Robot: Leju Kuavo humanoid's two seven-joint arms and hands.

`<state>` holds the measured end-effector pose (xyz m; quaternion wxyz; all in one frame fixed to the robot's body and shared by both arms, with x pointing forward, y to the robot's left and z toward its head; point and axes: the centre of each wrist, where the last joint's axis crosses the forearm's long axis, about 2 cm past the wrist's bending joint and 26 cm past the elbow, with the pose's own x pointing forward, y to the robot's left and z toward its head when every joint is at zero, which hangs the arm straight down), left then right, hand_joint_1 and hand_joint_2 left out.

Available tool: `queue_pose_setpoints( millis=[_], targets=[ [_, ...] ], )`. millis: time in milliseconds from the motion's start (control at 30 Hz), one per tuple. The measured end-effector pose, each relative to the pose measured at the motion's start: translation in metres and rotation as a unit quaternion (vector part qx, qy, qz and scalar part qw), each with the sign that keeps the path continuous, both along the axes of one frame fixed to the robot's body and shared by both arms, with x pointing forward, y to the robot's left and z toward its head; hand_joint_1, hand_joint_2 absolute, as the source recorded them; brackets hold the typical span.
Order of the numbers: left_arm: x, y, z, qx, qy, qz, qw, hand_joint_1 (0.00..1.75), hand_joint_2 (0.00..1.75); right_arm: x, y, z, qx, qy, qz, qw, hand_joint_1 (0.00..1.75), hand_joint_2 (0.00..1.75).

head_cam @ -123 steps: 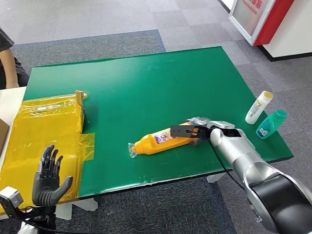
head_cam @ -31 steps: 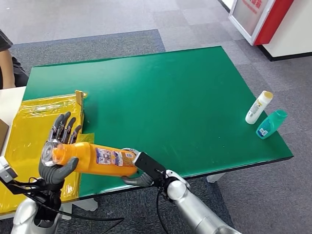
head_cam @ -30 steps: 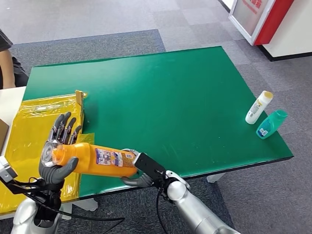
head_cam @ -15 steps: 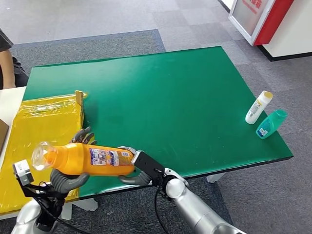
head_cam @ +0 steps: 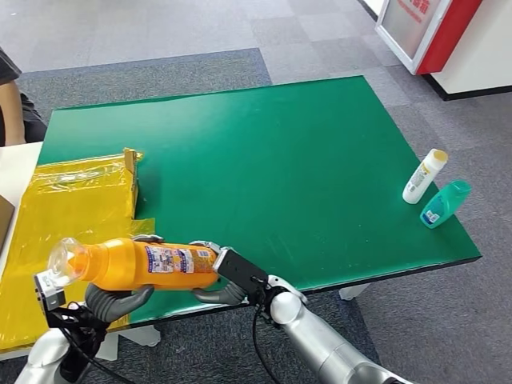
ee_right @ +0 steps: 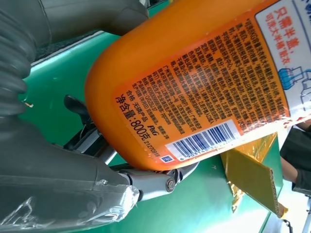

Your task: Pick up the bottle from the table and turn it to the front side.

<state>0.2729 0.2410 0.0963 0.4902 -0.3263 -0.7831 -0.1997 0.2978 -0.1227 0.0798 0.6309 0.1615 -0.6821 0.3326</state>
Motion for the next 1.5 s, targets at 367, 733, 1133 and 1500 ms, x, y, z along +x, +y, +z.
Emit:
queue_pose_setpoints(
  millis=[367,733,1133,1500],
  targets=[
    [0.002,-0.006,0.008,0.069,-0.038,0.06,0.995,1.75,1.75,-0.002,-0.005,-0.004,-0.012,0.008,-0.01,1.0,0.0,1.75],
    [0.017,0.025,0.046,0.325,-0.13,0.18,0.919,1.75,1.75,-0.015,-0.037,-0.017,0.006,0.026,-0.064,0.998,0.0,1.75],
    [0.068,0.093,0.108,0.638,-0.16,0.21,0.723,1.75,1.75,-0.035,-0.069,-0.029,0.032,0.049,-0.117,0.991,0.0,1.75],
    [0.079,0.08,0.066,0.766,-0.176,0.222,0.578,1.75,1.75,-0.039,-0.075,-0.032,0.025,0.06,-0.124,0.99,0.0,1.75]
  ],
)
